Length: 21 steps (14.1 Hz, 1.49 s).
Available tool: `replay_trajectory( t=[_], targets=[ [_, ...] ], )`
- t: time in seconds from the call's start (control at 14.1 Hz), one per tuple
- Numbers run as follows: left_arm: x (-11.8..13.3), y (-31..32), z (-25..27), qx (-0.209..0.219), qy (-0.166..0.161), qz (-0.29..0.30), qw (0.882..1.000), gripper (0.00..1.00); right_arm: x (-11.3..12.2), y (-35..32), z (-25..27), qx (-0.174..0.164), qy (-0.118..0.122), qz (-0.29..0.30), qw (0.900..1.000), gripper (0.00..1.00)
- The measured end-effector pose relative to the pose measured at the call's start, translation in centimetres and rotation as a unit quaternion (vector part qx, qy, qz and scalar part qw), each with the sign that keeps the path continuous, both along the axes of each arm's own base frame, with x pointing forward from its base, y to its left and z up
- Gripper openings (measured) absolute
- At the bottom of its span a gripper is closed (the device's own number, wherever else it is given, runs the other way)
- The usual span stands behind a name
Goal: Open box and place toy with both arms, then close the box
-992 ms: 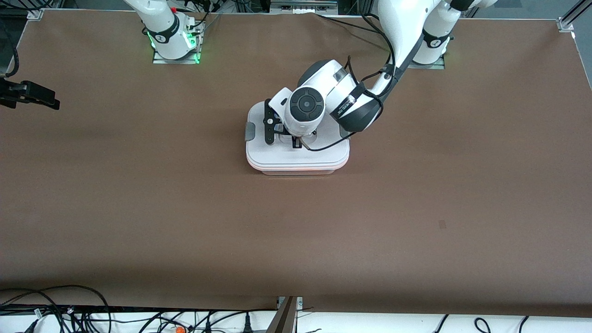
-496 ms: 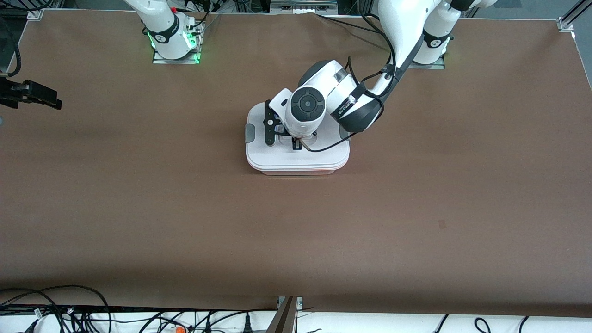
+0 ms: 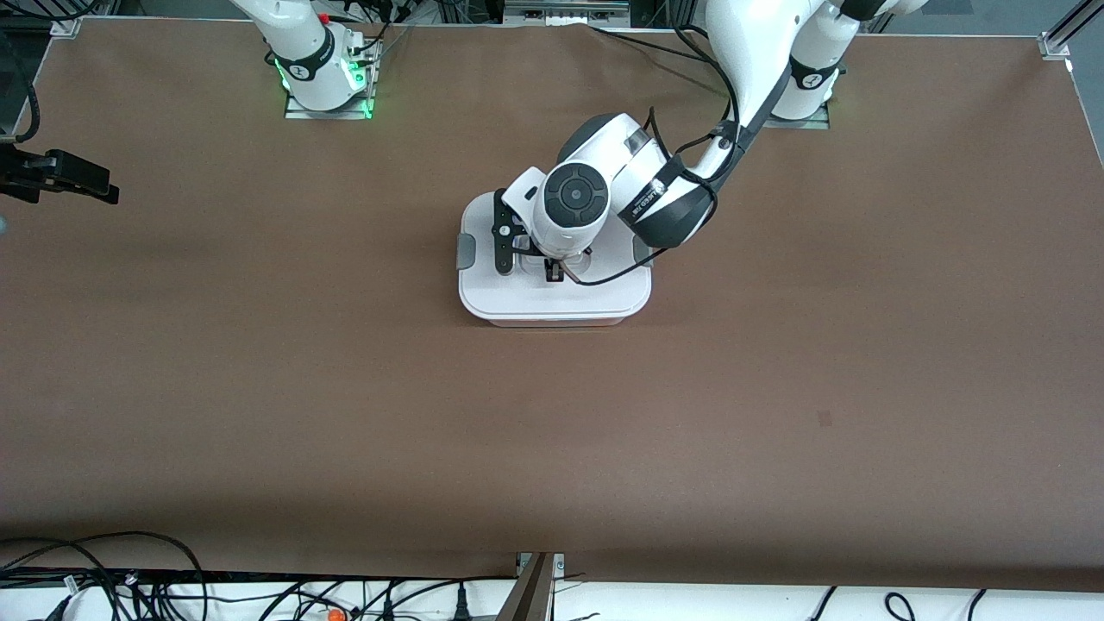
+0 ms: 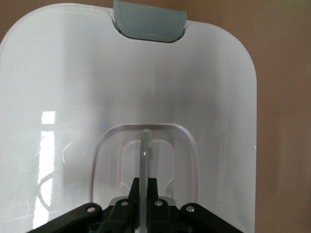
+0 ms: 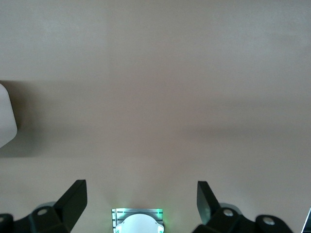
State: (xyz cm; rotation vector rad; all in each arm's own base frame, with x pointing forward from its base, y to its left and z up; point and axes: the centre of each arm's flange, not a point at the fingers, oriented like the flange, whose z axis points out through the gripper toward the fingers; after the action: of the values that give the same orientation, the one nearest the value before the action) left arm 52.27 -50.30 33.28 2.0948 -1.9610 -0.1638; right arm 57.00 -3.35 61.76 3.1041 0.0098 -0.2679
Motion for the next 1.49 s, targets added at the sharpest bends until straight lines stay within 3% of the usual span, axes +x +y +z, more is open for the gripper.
replay_trajectory(
  t=[0.42, 0.5, 0.78, 0.99, 1.13, 1.35, 1.49],
  targets=[
    [-0.2, -0.2, 0.0, 0.006, -0.006, -0.007, 1.000, 0.07, 0.0, 0.0, 0.0, 0.000, 0.000, 0.000, 1.000, 1.00],
    [-0.2, -0.3, 0.0, 0.009, -0.014, -0.010, 1.000, 0.12, 0.0, 0.0, 0.0, 0.000, 0.000, 0.000, 1.000, 1.00],
    [0.3, -0.2, 2.5, 0.005, -0.027, 0.004, 1.000, 0.51, 0.0, 0.1, 0.0, 0.003, 0.000, 0.000, 1.000, 1.00],
    [-0.2, 1.6, 7.0, 0.050, -0.009, 0.088, 0.995, 0.81, 0.0, 0.1, 0.0, 0.004, 0.000, 0.000, 1.000, 1.00],
    [-0.2, 4.0, 11.0, 0.102, -0.023, 0.164, 0.981, 0.99, 0.0, 0.1, 0.0, 0.005, 0.000, 0.000, 1.000, 1.00],
    [0.2, 8.4, 16.3, 0.167, -0.068, 0.244, 0.953, 1.00, 0.0, 0.1, 0.0, 0.005, 0.000, 0.000, 1.000, 1.00],
    [1.4, 13.3, 19.9, 0.196, -0.077, 0.320, 0.924, 1.00, 0.0, 0.1, 0.0, 0.006, 0.000, 0.000, 1.000, 1.00]
  ],
)
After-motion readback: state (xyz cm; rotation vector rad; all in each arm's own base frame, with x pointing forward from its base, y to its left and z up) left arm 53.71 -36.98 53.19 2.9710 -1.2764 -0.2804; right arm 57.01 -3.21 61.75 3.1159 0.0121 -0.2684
